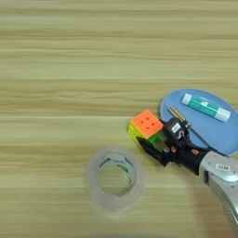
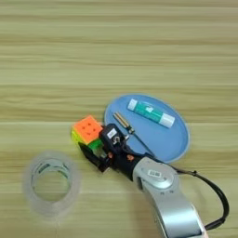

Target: Move the objects on the table

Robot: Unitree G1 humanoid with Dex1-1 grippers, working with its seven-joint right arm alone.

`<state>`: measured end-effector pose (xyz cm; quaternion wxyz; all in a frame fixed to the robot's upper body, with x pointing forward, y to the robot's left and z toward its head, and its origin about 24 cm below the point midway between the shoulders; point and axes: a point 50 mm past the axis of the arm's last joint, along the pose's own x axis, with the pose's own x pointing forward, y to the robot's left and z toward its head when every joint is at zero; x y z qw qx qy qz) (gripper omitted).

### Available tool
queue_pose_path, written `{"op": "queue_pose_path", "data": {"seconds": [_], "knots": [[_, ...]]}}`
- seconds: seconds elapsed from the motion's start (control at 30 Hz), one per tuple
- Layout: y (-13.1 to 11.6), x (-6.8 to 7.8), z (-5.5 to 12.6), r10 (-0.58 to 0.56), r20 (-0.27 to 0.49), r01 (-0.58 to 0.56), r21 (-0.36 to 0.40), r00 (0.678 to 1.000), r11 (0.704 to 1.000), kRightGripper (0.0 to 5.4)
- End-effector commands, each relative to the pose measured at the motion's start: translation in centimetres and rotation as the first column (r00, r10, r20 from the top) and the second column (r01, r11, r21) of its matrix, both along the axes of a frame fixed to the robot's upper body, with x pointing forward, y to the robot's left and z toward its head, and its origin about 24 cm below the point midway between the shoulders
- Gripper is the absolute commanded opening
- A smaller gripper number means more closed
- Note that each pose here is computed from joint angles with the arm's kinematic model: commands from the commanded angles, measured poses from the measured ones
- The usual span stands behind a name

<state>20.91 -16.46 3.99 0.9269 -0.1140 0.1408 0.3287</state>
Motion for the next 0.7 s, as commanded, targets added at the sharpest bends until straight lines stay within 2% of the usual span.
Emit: {"op": "queue_pose_path", "data": {"seconds": [0.03,0.23,0.47,0.7], "knots": [[-0.2,1.2,2.0,-0.012,0.117,0.013,-0.001,0.993,1.0,3.36],[-0.5,1.7,2.8,-0.034,0.162,0.032,0.016,0.986,0.999,3.36],[-2.1,3.4,5.4,-0.105,0.28,0.092,0.059,0.954,0.994,3.36],[-4.8,5.2,8.6,-0.193,0.373,0.171,0.092,0.908,0.981,3.36]]}}
